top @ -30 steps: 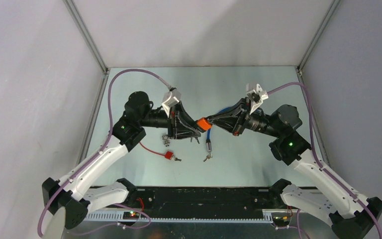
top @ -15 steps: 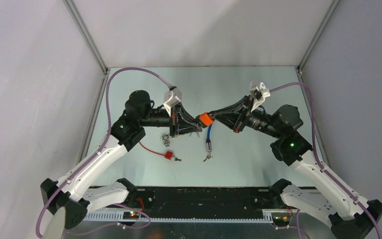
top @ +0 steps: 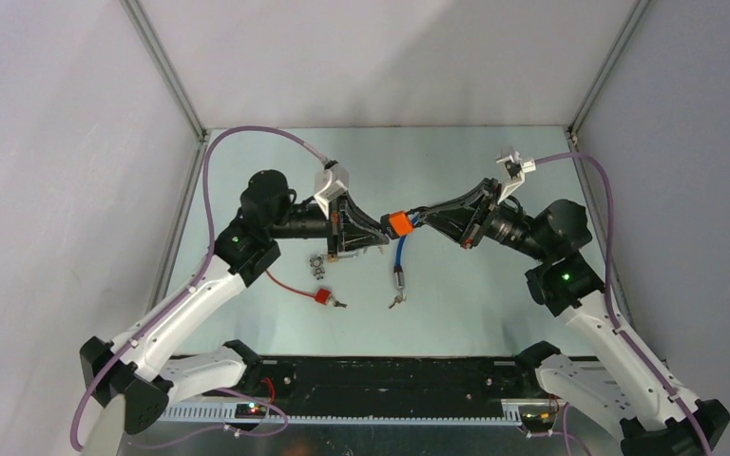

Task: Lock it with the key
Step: Lock the lock.

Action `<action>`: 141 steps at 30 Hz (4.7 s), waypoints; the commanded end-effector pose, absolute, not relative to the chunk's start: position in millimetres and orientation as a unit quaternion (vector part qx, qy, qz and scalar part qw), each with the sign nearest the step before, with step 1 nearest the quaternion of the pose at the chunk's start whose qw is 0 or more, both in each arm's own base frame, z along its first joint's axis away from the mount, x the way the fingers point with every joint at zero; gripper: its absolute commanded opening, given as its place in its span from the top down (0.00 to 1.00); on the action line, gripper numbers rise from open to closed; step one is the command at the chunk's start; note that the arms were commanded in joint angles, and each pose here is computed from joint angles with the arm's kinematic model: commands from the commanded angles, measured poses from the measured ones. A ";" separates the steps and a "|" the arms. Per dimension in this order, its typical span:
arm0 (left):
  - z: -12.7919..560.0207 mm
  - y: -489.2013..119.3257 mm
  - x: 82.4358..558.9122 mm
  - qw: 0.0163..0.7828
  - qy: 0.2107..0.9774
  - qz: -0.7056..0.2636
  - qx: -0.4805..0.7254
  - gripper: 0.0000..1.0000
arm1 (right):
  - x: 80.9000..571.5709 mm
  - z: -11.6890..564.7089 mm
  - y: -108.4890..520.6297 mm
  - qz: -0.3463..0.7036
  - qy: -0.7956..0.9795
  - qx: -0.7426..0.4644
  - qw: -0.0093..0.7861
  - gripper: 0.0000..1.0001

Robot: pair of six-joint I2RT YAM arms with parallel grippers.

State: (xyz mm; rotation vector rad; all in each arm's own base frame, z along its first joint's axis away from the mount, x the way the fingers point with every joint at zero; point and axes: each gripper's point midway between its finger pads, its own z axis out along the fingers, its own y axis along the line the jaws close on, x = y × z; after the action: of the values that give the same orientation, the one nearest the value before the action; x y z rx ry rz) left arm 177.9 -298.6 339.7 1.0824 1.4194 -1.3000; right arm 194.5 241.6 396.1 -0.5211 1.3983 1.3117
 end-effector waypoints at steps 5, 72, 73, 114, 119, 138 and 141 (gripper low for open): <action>334.4 -280.9 181.6 0.427 0.610 -0.525 0.412 1.00 | 189.0 462.2 226.2 0.554 0.489 -0.233 0.633 1.00; 381.1 -301.8 179.2 0.461 0.555 -0.601 0.343 1.00 | 185.3 411.9 237.8 0.572 0.576 -0.286 0.510 0.30; 379.9 -301.6 177.0 0.457 0.555 -0.603 0.347 1.00 | 187.3 409.5 239.3 0.572 0.585 -0.286 0.499 0.30; 410.1 -303.8 166.0 0.437 0.560 -0.638 0.297 1.00 | 166.5 374.7 308.1 0.586 0.611 -0.342 0.407 1.00; 415.4 -303.5 172.6 0.454 0.560 -0.632 0.284 1.00 | 157.5 358.1 324.8 0.595 0.613 -0.355 0.380 1.00; 420.5 -301.1 192.5 0.454 0.587 -0.640 0.197 1.00 | 214.0 408.2 260.4 0.623 0.609 -0.103 0.479 0.58; 427.6 -297.5 198.7 0.456 0.591 -0.646 0.159 1.00 | 212.2 405.6 255.2 0.631 0.598 -0.089 0.487 0.33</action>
State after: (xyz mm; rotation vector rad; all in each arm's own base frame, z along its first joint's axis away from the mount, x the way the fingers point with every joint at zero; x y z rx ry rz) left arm 193.2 -306.1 366.6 0.5206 1.6246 -1.5644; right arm 216.6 266.0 374.9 -0.3292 1.5836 1.4470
